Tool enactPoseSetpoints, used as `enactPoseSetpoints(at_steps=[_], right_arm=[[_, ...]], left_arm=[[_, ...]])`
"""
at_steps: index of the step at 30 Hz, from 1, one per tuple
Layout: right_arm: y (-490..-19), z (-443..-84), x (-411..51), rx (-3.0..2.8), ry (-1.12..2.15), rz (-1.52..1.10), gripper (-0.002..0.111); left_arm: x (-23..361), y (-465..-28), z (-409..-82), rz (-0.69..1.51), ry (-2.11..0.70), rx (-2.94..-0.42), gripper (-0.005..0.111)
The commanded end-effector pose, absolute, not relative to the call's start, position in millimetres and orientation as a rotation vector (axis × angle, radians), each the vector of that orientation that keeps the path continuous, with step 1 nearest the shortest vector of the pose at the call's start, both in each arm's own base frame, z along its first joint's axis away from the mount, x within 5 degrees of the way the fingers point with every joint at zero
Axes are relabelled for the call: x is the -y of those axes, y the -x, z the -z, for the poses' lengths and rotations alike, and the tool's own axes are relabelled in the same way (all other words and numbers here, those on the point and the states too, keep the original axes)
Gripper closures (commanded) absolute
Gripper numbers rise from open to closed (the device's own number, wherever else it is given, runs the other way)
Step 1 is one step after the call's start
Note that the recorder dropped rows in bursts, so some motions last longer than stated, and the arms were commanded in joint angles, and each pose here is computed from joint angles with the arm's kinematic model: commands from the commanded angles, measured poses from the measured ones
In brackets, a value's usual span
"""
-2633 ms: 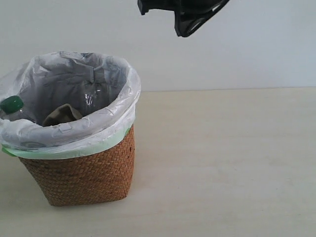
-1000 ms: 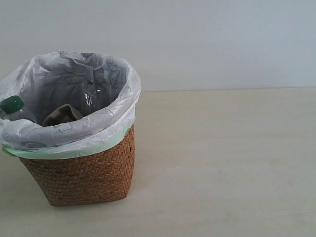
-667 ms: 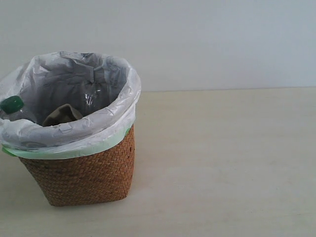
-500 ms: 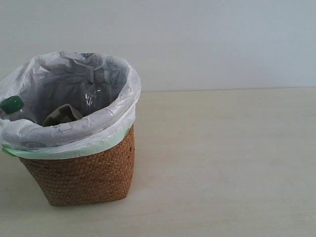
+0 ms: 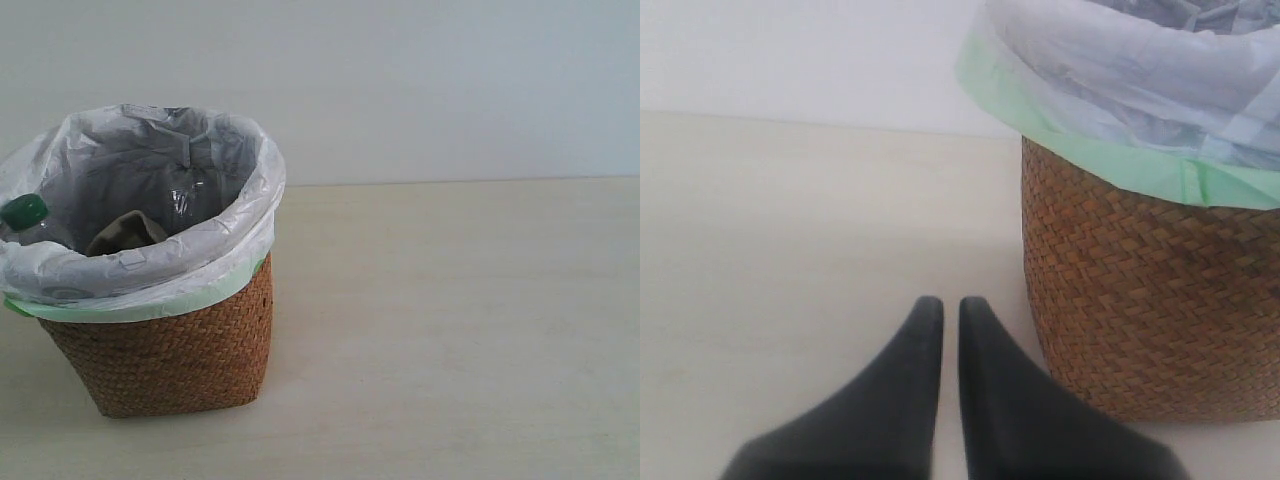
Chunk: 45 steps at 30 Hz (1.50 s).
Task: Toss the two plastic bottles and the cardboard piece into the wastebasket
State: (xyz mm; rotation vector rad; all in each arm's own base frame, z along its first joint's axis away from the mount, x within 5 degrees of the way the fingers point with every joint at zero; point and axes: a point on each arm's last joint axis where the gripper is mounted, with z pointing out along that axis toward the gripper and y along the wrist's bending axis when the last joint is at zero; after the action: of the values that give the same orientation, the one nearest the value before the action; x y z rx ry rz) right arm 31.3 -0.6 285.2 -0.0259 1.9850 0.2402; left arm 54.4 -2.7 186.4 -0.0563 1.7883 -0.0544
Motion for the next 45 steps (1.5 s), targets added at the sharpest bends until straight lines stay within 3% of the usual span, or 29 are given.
enactPoseSetpoints(at_steps=[1, 17, 24, 35, 45], right_arm=[[-18, -290, 7, -1.851, -0.089, -0.189, 0.108], [-16, -285, 5, -1.764, -0.138, -0.211, 0.108], [-32, -296, -5, -1.218, -0.071, -0.363, 0.108], [-56, -202, -8, -1.609, -0.093, -0.306, 0.108], [-54, -184, -5, -1.811, -0.109, -0.255, 0.108]], left_arm=[[2, -54, -186, 0.056, 0.066, -1.786, 0.101], [2, -54, -186, 0.056, 0.066, -1.786, 0.101], [2, -54, -186, 0.056, 0.066, -1.786, 0.101], [2, -54, -186, 0.056, 0.066, -1.786, 0.101], [2, -54, -186, 0.056, 0.066, -1.786, 0.101]])
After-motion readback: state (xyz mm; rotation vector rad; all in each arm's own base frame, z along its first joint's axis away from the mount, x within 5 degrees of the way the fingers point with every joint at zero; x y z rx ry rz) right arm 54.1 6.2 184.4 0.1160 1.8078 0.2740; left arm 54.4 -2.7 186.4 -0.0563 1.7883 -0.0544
